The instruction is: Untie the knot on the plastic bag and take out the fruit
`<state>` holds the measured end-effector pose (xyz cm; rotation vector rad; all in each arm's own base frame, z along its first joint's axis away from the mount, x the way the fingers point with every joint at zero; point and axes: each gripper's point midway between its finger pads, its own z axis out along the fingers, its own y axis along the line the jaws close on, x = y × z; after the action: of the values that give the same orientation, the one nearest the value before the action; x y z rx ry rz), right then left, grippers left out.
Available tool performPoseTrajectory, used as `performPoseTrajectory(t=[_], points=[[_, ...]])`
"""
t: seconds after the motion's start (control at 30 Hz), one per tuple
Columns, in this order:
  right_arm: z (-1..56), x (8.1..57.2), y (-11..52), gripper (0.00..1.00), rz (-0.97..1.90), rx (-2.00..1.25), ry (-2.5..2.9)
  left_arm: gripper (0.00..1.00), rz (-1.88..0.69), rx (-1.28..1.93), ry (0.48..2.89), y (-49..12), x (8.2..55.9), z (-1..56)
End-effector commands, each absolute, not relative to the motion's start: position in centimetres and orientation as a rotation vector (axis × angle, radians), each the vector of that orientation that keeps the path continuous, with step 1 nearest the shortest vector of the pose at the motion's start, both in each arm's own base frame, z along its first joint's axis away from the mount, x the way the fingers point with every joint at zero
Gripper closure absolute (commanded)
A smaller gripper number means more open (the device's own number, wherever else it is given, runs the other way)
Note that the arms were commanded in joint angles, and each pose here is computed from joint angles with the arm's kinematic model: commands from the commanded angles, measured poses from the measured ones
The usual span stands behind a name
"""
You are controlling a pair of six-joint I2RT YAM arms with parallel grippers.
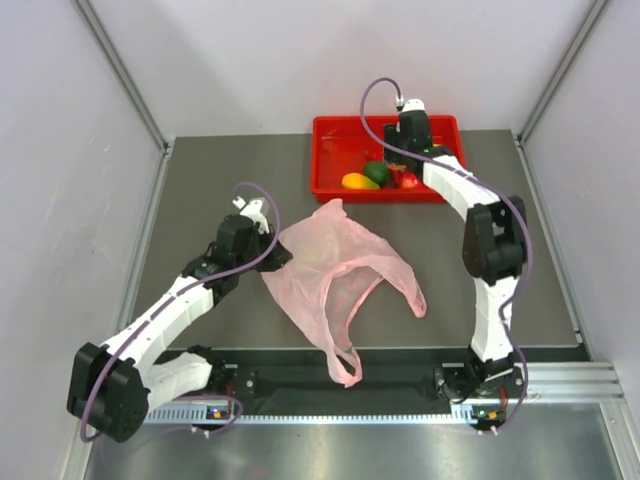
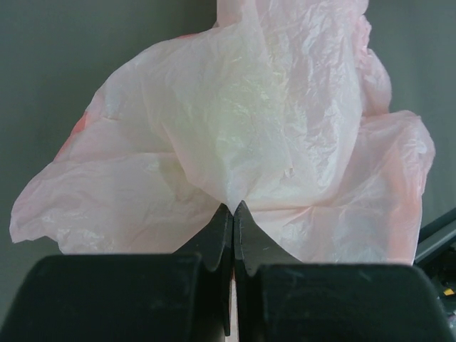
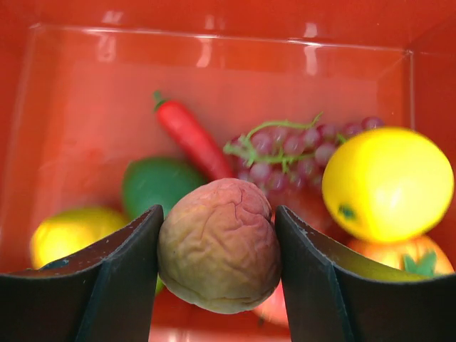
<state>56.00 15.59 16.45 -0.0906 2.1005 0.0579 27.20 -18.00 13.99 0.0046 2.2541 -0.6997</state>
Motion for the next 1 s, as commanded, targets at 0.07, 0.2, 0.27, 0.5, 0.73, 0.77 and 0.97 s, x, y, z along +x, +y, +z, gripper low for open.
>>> performPoseTrajectory(t=[0.07, 0.2, 0.27, 0.5, 0.73, 0.77, 0.97], points=[[18.3, 61.1, 14.4, 0.67, 0.061, 0.017, 2.035, 1.0, -0.828, 0.104, 2.052, -19.9, 28.5, 21.1], [17.6, 62.2, 14.2, 0.22, 0.046, 0.007, 2.067, 1.0, -0.878, 0.157, 1.983, -20.7, 28.6, 24.4], [18.3, 62.0, 14.0, 0.08, 0.046, 0.007, 2.056, 1.0, -0.894, 0.175, 1.945, -20.9, 28.6, 26.4], [22.9, 59.2, 13.8, 0.0, 0.089, -0.018, 1.979, 1.0, -0.938, 0.262, 1.836, -21.6, 28.1, 31.2], [26.9, 51.6, 14.0, 0.0, 0.221, -0.07, 1.923, 1.0, -1.013, 0.312, 1.787, -22.1, 26.4, 32.9], [27.1, 50.6, 14.1, 0.0, 0.231, -0.09, 1.922, 1.0, -1.004, 0.31, 1.805, -22.0, 26.3, 32.2], [27.1, 42.5, 16.9, 0.0, 0.348, -0.272, 1.94, 1.0, -0.951, 0.253, 1.916, -20.8, 25.5, 26.9]])
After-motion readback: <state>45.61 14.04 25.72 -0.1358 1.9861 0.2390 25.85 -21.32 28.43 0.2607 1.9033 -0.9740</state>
